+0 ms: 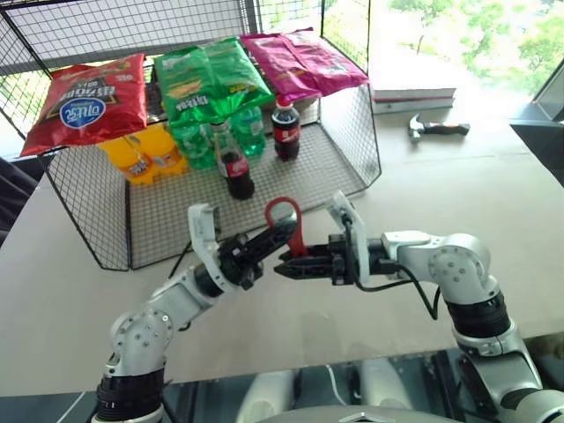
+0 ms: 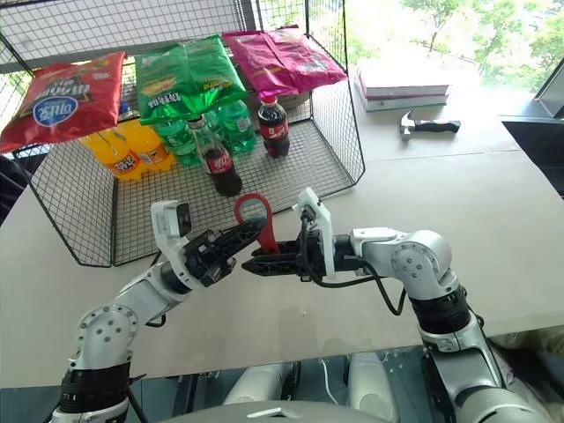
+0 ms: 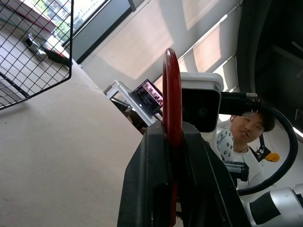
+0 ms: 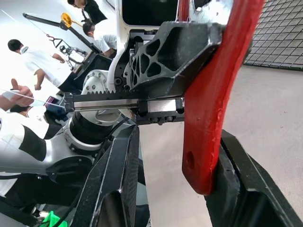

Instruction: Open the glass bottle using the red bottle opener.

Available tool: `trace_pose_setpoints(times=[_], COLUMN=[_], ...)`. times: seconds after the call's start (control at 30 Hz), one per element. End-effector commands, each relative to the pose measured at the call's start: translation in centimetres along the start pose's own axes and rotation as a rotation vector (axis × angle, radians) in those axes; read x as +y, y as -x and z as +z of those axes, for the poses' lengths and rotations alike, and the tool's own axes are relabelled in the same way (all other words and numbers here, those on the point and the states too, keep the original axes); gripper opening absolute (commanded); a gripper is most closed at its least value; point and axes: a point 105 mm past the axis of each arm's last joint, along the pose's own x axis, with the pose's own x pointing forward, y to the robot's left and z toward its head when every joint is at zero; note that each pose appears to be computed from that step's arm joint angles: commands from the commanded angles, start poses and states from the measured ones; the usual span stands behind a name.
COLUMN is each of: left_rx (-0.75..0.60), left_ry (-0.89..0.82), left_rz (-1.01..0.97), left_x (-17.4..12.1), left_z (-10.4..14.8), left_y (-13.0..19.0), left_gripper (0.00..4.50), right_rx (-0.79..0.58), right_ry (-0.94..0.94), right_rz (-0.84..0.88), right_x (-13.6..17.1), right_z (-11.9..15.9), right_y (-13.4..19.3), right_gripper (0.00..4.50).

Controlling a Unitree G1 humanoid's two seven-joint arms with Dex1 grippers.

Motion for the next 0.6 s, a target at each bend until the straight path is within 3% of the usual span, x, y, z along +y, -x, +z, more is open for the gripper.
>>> trace_pose_setpoints(times=[0.03, 0.13, 0.23, 0.3, 0.33, 0.6], left_rx=[-0.009, -0.008, -0.005, -0.007, -0.005, 0.025], left_ry=[-0.014, -0.008, 0.003, 0.016, 0.023, 0.07], left_rz=[-0.01, -0.015, -0.02, -0.026, -0.031, -0.059], left_x=[-0.35, -0.42, -0.47, -0.57, -0.64, -1.08], left_z=[0.16, 0.07, -0.05, -0.12, -0.2, -0.76], left_y=[-0.13, -0.17, -0.17, -0.18, -0.19, -0.05], left_gripper=[0.0, 0.0, 0.0, 0.0, 0.0, 0.0], right_rx=[-0.032, -0.038, -0.049, -0.056, -0.06, -0.063], right_ry=[0.032, 0.023, 0.015, 0.009, 0.006, -0.013], right_rz=[0.077, 0.084, 0.09, 0.096, 0.097, 0.134], right_x=[1.53, 1.63, 1.72, 1.82, 1.83, 2.38], right_z=[0.93, 0.94, 1.0, 1.06, 1.11, 0.87], right_y=[-0.48, -0.5, -0.5, -0.47, -0.45, -0.17], right_gripper=[1.89, 1.89, 1.16, 0.14, 0.03, 0.03])
